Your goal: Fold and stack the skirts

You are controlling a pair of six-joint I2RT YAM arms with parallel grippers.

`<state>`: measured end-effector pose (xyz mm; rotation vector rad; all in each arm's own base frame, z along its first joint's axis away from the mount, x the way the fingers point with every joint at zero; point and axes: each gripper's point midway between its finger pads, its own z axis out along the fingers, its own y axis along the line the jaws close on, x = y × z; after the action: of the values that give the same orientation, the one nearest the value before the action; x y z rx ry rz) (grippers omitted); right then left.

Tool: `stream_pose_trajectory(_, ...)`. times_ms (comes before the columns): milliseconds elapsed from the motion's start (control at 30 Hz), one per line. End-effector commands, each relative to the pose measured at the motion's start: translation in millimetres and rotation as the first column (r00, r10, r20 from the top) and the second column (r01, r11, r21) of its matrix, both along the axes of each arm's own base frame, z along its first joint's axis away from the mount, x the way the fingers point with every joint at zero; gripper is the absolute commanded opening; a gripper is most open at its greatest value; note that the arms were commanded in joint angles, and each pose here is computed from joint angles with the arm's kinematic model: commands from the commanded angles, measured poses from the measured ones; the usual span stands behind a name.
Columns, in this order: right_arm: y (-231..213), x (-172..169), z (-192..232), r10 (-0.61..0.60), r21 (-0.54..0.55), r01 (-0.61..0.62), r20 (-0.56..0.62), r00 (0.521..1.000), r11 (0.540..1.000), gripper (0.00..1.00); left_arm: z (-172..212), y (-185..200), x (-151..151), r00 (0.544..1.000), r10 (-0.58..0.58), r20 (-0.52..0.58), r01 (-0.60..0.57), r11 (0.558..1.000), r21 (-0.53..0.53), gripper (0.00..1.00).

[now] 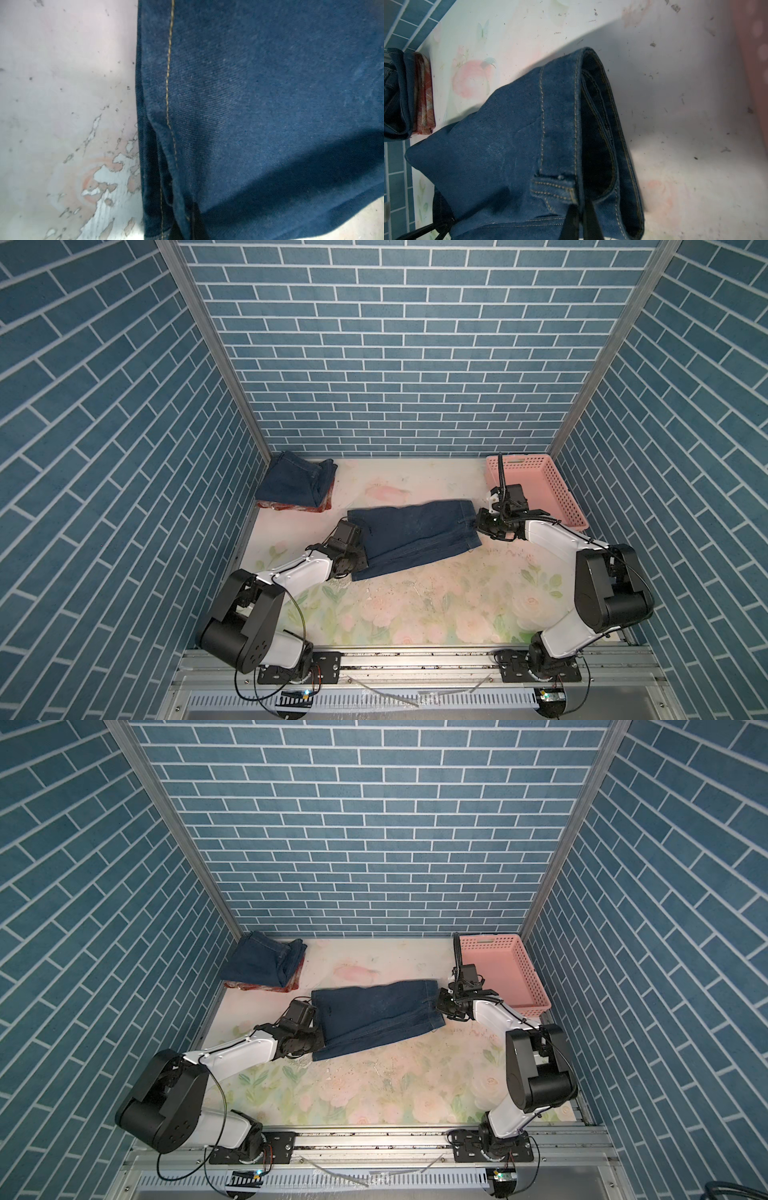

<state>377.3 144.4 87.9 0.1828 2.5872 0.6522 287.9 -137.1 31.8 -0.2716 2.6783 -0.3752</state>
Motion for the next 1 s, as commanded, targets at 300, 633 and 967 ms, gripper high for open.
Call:
stream_pose_trajectory(300,-6,21,73,0.0,-0.035,0.006,0.144,0.99,0.999,0.0,77,14,15,0.99,-0.015,0.137,0.003,0.996,0.091,0.05)
stream_pose_trajectory(633,-17,-12,43,0.007,-0.076,-0.001,0.077,0.997,0.997,0.0,27,17,-13,0.999,0.007,0.054,-0.01,0.999,0.053,0.03)
stream_pose_trajectory(967,-23,-44,-37,-0.007,-0.096,-0.002,-0.095,0.995,0.995,0.0,-20,17,-28,1.0,0.015,-0.027,-0.013,0.998,0.057,0.07)
